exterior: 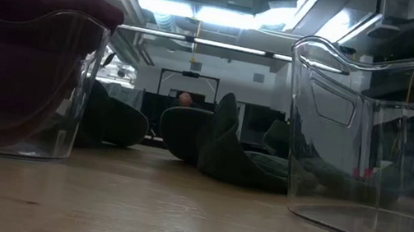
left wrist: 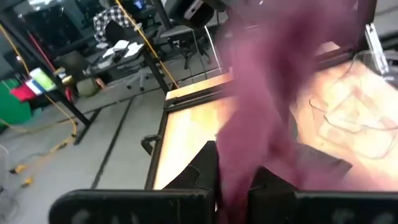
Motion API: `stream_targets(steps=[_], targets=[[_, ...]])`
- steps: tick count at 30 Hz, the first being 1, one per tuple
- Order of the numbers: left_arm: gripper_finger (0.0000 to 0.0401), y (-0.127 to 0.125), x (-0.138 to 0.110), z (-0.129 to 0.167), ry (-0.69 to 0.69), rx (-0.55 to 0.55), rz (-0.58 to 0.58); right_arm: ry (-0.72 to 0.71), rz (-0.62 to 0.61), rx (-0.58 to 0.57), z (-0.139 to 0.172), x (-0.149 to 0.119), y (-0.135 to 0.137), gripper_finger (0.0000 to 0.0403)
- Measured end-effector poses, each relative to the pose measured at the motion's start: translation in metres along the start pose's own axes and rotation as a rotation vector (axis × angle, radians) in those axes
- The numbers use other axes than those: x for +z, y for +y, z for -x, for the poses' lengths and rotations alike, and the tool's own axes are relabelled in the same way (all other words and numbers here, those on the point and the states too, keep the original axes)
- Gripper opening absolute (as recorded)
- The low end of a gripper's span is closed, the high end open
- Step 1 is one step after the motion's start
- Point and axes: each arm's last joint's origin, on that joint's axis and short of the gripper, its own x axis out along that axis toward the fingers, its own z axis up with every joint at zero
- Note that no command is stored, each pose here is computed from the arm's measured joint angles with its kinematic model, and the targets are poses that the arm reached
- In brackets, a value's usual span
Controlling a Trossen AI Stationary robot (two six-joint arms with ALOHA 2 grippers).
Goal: Pick & Place hat
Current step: Put the red cap into the left transparent bin
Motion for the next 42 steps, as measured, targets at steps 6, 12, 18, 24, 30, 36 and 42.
stream_targets(steps=[6, 12, 18, 24, 30, 36, 42], targets=[[0.0004, -0.001, 0.000, 0.000, -0.016, -0.029, -0.136, 0.005, -0.137, 0.008, 0.000, 0.000, 0.001, 0.0187], [0.0004, -0.004, 0.004, 0.000, -0.056, -0.044, -0.262, -0.001, -0.153, -0.004, -0.001, 0.000, 0.000, 0.0204], [0.0004, -0.011, 0.020, 0.002, -0.202, -0.055, -0.313, -0.028, -0.153, -0.083, -0.001, -0.001, -0.003, 0.0205], [0.0004, -0.025, 0.030, 0.004, -0.303, -0.122, -0.346, -0.016, -0.159, -0.166, 0.000, -0.004, -0.007, 0.0205], [0.0004, -0.039, 0.035, 0.007, -0.354, -0.196, -0.402, 0.056, -0.170, -0.249, 0.001, -0.013, -0.012, 0.0205], [0.0004, -0.049, 0.036, 0.009, -0.388, -0.278, -0.454, 0.150, -0.182, -0.312, 0.004, -0.023, -0.016, 0.0205], [0.0004, -0.063, 0.032, 0.006, -0.374, -0.432, -0.465, 0.167, -0.193, -0.323, 0.004, -0.024, -0.017, 0.0205]])
